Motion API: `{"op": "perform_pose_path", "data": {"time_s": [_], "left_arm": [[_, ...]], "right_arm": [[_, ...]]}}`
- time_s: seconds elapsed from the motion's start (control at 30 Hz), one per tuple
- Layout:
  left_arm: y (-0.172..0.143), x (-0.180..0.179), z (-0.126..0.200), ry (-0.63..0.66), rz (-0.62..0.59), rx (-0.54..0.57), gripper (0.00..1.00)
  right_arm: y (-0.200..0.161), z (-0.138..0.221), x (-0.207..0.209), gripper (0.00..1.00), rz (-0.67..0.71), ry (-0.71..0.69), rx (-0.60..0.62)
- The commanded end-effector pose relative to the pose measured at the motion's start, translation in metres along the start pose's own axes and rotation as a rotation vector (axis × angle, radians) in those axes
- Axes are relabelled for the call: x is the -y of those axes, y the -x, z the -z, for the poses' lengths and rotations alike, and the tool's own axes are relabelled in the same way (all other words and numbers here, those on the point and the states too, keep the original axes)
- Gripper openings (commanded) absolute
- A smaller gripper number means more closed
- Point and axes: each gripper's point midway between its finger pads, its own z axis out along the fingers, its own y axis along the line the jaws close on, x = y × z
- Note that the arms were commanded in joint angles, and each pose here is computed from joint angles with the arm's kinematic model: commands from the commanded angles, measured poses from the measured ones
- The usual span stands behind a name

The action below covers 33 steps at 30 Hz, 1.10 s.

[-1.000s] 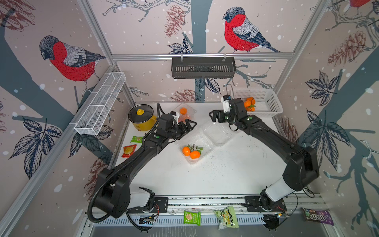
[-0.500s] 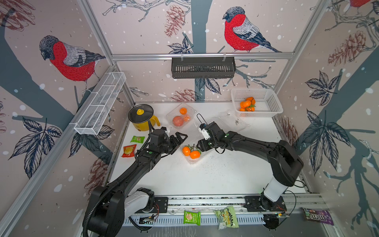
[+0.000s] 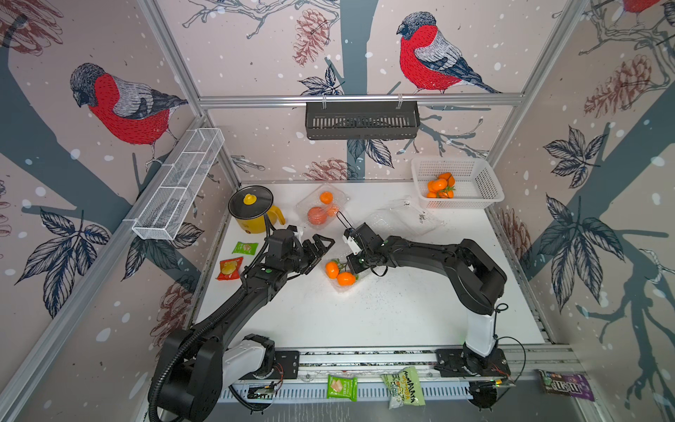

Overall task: Take oranges out of containers
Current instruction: Pick up the orange from the packing box, then place the orange in the basket.

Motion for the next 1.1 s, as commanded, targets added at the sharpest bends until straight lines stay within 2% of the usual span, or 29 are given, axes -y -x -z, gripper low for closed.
{"op": "perform_pose_path", "data": {"time_s": [0.0,0.1,0.27,0.43,0.57,0.83,0.97,1.07], "left_arm": [[0.007,0.017,0.001,-0.049,-0.024,0.012,0.97],[0.011,0.027,0.003,-0.060,-0.042,0.015,0.97],[0.028,0.059,0.001,-0.099,-0.081,0.027,0.97],[0.045,0.115,-0.020,-0.180,-0.145,0.016,0.97],[0.045,0.171,-0.056,-0.248,-0.210,-0.017,0.97],[0.039,0.245,-0.139,-0.347,-0.276,-0.121,0.97],[0.037,0.253,-0.167,-0.366,-0.283,-0.160,0.97],[0.037,0.244,-0.180,-0.347,-0.290,-0.179,0.97]], "right_arm": [[0.018,0.015,0.001,0.05,-0.013,-0.016,0.054],[0.045,0.044,0.002,0.05,-0.027,-0.022,0.123],[0.106,0.122,0.030,0.04,-0.107,-0.034,0.311],[0.163,0.196,0.105,0.04,-0.259,-0.104,0.511],[0.193,0.243,0.177,0.04,-0.370,-0.142,0.673],[0.210,0.300,0.318,0.04,-0.631,-0.180,0.936],[0.210,0.311,0.370,0.04,-0.702,-0.291,1.044],[0.196,0.319,0.404,0.04,-0.780,-0.410,1.110]]}}
